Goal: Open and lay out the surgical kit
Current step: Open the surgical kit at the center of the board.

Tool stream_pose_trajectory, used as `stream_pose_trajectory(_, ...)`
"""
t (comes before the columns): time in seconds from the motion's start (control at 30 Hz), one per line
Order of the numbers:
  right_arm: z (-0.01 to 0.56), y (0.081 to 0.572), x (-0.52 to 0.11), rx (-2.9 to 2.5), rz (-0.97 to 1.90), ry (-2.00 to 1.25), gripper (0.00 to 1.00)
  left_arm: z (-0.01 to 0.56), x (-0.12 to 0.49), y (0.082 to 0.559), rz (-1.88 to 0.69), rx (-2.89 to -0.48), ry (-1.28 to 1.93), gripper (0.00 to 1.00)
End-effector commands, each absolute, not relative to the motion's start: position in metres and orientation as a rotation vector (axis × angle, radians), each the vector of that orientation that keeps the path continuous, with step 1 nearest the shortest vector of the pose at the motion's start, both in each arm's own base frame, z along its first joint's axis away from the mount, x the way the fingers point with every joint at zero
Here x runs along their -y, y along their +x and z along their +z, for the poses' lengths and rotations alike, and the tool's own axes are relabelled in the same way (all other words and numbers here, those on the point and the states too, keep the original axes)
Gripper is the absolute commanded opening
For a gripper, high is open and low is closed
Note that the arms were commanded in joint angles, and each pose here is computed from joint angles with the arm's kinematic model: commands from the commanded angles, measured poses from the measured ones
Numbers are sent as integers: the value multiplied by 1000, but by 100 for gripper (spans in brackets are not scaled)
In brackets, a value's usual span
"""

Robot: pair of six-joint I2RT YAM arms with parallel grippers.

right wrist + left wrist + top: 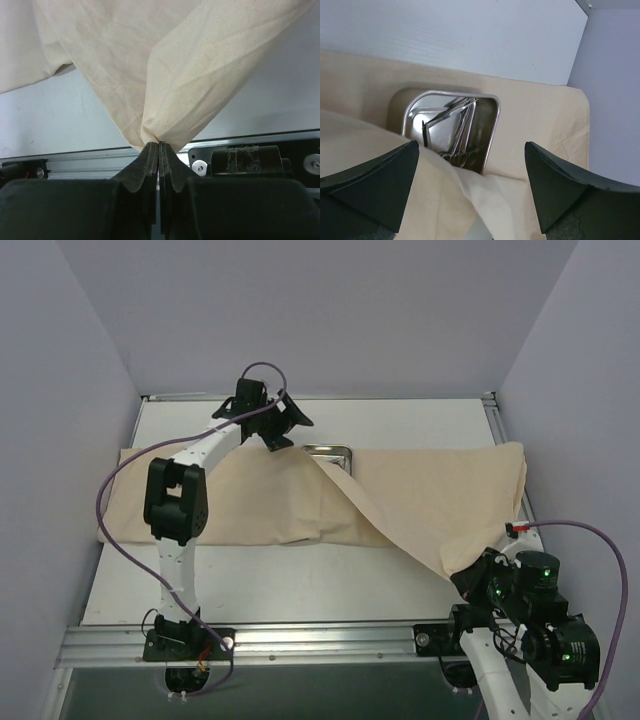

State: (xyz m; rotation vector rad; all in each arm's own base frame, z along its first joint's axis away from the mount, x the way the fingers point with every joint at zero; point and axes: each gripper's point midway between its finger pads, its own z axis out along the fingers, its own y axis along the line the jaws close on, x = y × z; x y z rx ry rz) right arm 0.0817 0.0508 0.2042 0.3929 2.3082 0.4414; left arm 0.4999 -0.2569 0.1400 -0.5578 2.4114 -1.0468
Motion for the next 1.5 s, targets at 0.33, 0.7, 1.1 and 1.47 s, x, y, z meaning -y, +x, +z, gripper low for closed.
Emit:
stream_pose_trajectory(0.33, 228, 85, -44, -2264, 421, 473, 0, 127, 272, 494, -917, -2524, -538, 85)
stream_pose_trajectory(0.7, 234, 86, -47, -2257, 454, 510, 0, 173, 254, 480, -794, -2399, -265, 89)
stream_pose_trajectory(1.1, 247, 99, -50, -2286, 453, 498, 0, 161, 250, 464, -787, -2541, -491, 96)
stream_pose_trajectory(1.47, 250, 97, -46, -2261, 439, 532, 0, 112, 262, 483, -845, -2649, -636, 91)
